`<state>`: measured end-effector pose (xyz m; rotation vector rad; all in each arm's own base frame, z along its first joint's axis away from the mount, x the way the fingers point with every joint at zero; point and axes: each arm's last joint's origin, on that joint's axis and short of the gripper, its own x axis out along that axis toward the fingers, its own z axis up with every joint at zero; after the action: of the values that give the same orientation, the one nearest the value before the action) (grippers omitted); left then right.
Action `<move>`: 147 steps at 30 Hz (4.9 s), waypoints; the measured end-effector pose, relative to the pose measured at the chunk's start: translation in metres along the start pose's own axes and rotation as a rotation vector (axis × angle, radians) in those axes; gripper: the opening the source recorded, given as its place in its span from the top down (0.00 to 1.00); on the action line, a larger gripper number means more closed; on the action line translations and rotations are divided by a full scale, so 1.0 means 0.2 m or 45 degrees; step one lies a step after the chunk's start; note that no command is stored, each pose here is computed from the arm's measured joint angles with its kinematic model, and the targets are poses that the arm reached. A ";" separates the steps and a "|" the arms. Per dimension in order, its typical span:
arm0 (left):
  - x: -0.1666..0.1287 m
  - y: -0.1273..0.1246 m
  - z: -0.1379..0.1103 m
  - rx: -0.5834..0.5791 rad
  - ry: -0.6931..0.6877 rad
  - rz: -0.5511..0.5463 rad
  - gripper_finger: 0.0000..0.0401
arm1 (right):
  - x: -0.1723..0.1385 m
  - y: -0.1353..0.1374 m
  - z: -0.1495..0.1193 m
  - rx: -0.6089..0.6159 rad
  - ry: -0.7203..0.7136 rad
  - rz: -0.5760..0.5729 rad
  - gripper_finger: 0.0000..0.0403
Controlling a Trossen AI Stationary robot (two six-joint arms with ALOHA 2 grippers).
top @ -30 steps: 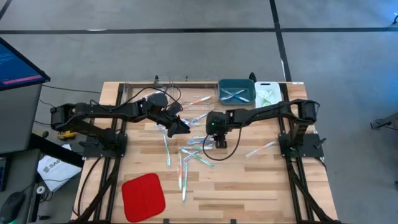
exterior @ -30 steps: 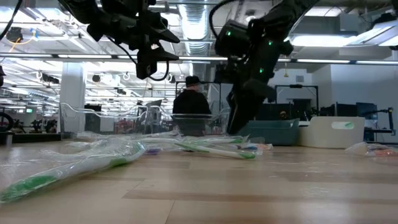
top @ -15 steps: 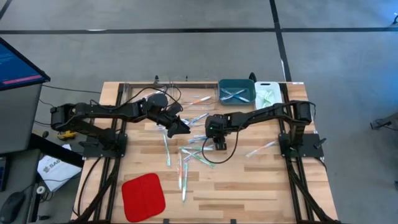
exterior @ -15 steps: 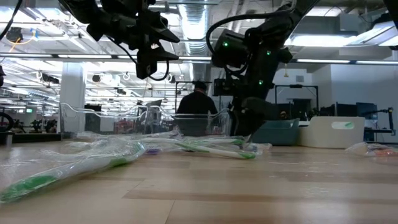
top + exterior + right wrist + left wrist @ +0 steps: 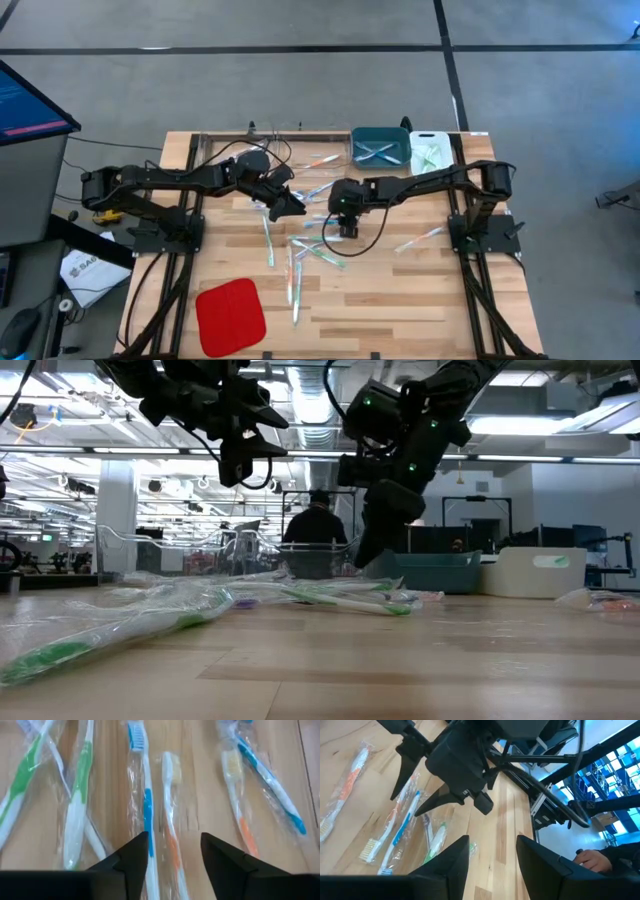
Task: Pick & Place Toothbrushes
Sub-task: Put the orange toothbrush into the right transparent bin
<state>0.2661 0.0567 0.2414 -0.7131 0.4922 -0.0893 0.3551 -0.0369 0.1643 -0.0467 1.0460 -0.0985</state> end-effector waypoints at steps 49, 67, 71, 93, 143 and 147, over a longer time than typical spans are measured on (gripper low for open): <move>0.00 0.00 -0.01 0.029 0.018 0.003 0.60 | 0.08 -0.06 -0.15 0.031 0.199 -0.008 0.69; 0.00 0.00 -0.01 0.024 0.025 0.007 0.60 | 0.05 -0.02 -0.13 0.088 0.228 0.023 0.96; 0.00 0.00 -0.01 0.024 0.025 0.007 0.60 | -0.03 -0.04 -0.04 0.024 0.262 0.028 0.93; -0.39 -0.21 0.10 0.241 -0.501 0.100 0.60 | -0.49 -0.64 0.43 -0.234 -0.097 -0.242 0.97; -0.39 -0.25 0.07 0.168 -0.471 0.071 0.60 | 0.14 -1.11 0.37 -0.442 0.175 -0.110 0.90; -0.39 -0.25 0.07 0.168 -0.471 0.071 0.60 | 0.14 -1.12 0.37 -0.441 0.181 -0.124 0.91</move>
<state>0.2082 0.0469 0.3139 -0.5692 0.1495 0.0619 0.4204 -0.2628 0.1968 -0.4097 1.1936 -0.0078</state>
